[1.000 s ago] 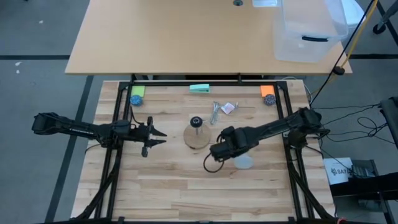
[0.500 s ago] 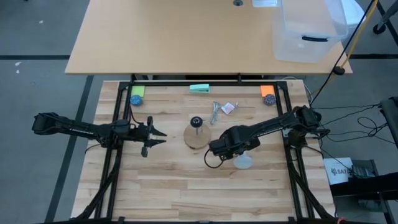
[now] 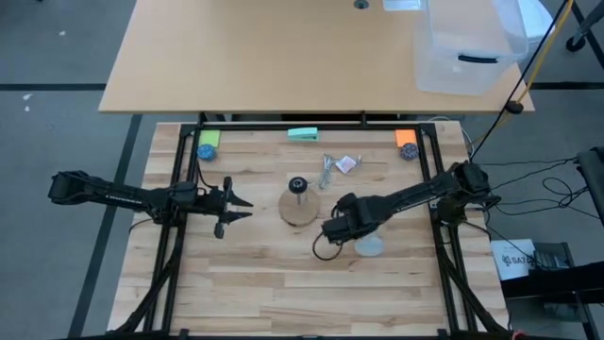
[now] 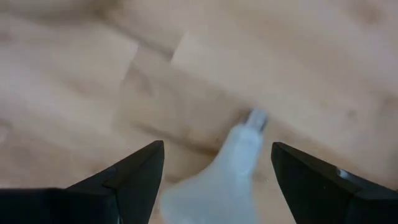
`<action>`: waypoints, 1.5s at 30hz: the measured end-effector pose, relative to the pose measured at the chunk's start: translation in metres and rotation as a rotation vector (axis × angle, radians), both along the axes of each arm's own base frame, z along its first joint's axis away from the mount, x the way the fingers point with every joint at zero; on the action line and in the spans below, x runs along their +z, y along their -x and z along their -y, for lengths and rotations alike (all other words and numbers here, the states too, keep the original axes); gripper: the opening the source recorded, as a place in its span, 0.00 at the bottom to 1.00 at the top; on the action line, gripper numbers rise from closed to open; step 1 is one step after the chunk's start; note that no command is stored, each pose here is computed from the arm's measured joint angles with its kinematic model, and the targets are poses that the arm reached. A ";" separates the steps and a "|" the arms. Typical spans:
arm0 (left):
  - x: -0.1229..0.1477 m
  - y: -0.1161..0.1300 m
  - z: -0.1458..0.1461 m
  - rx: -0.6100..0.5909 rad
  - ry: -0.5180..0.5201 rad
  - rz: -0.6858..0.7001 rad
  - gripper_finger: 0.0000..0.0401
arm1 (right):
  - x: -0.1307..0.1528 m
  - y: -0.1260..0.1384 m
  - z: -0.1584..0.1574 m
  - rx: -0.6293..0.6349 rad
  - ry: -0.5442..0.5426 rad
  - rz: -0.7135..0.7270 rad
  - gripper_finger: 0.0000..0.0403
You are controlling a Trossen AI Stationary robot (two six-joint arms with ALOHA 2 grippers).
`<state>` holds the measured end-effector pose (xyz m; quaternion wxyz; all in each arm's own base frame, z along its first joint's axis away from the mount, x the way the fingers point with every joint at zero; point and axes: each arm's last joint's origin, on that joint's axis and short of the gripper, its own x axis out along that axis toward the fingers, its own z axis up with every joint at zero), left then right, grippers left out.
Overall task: Screw lightbulb
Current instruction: Insert the lightbulb into the lamp socket
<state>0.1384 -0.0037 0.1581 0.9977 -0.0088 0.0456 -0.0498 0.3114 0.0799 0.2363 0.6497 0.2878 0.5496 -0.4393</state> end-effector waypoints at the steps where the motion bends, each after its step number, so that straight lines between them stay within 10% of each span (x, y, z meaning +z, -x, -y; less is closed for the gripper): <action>1: 0.000 0.000 0.000 0.000 0.000 0.000 0.32 | 0.005 0.004 -0.004 -0.001 0.050 0.034 0.72; 7: 0.000 0.000 0.000 0.001 0.007 -0.002 0.32 | 0.031 0.033 -0.045 -0.089 0.301 0.326 0.72; 13: 0.000 0.000 0.000 0.000 0.008 -0.001 0.32 | 0.023 0.045 -0.079 -0.149 0.278 0.420 0.77; 24: 0.000 0.000 0.000 -0.002 0.012 -0.002 0.32 | -0.022 0.047 -0.111 -0.225 0.233 0.246 0.84; 45: 0.001 0.000 0.000 0.005 -0.019 0.008 0.32 | -0.010 0.082 -0.130 -0.221 0.181 0.119 0.76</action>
